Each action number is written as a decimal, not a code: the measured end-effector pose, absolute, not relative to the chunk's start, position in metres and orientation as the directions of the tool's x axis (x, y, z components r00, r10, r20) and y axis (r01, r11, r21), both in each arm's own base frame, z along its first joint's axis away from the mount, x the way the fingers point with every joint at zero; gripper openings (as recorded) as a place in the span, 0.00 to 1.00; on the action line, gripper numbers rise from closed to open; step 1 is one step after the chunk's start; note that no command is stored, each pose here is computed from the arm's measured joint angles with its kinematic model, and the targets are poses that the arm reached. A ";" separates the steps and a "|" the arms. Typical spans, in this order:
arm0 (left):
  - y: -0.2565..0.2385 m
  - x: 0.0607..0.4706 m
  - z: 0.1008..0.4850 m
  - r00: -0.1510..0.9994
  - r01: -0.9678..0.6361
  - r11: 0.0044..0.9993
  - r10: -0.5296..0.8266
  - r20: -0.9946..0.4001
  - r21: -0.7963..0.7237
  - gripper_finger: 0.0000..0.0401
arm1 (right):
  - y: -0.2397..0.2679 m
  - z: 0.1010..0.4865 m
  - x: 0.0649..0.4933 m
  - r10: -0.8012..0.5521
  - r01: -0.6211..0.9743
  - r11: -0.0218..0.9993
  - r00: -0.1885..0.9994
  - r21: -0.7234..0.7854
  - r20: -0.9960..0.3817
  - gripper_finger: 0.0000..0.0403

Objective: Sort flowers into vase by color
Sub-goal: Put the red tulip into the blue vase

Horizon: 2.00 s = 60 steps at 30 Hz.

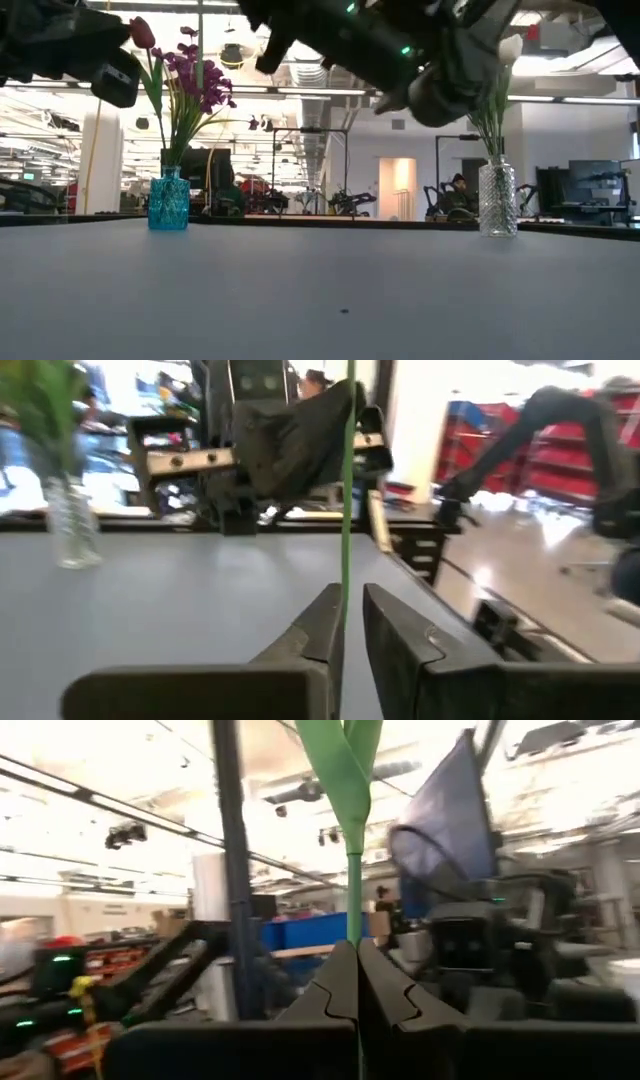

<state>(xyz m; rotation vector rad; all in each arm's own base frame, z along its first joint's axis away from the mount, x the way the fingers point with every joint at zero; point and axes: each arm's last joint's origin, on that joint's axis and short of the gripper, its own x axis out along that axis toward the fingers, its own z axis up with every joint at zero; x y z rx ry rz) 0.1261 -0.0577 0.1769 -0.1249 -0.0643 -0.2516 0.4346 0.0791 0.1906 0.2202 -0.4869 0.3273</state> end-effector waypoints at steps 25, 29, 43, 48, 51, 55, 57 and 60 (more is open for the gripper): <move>-0.073 0.213 0.189 0.985 0.148 0.989 -0.148 -0.092 -0.006 0.44 | 0.059 0.191 0.441 0.182 -0.257 0.962 0.862 0.097 0.473 0.04; -0.073 0.213 0.187 0.983 0.146 0.989 -0.148 -0.111 -0.022 0.43 | 0.059 0.193 0.441 0.188 -0.261 0.961 0.862 0.095 0.470 0.04; -0.067 0.199 0.205 0.990 0.120 0.993 -0.121 -0.073 -0.021 0.35 | 0.063 0.197 0.428 0.151 -0.205 0.977 0.856 0.057 0.494 0.04; -0.066 0.200 0.204 0.994 0.080 0.997 -0.081 -0.079 -0.015 0.33 | 0.063 0.197 0.428 0.077 -0.141 0.986 0.866 0.093 0.494 0.04; -0.066 0.200 0.204 0.994 0.077 0.997 -0.078 -0.080 -0.016 0.32 | 0.062 0.197 0.428 0.055 -0.121 0.987 0.869 0.104 0.492 0.04; -0.064 0.200 0.204 0.997 0.019 1.000 -0.020 -0.073 -0.014 0.32 | 0.062 0.197 0.428 0.052 -0.119 0.987 0.869 0.106 0.492 0.04; -0.062 0.200 0.205 0.998 -0.015 1.000 0.014 -0.064 -0.015 0.32 | 0.062 0.197 0.428 0.051 -0.118 0.987 0.869 0.106 0.493 0.04; -0.059 0.201 0.206 0.997 -0.049 0.998 0.048 -0.055 -0.024 0.32 | 0.062 0.196 0.428 0.051 -0.118 0.987 0.869 0.107 0.492 0.04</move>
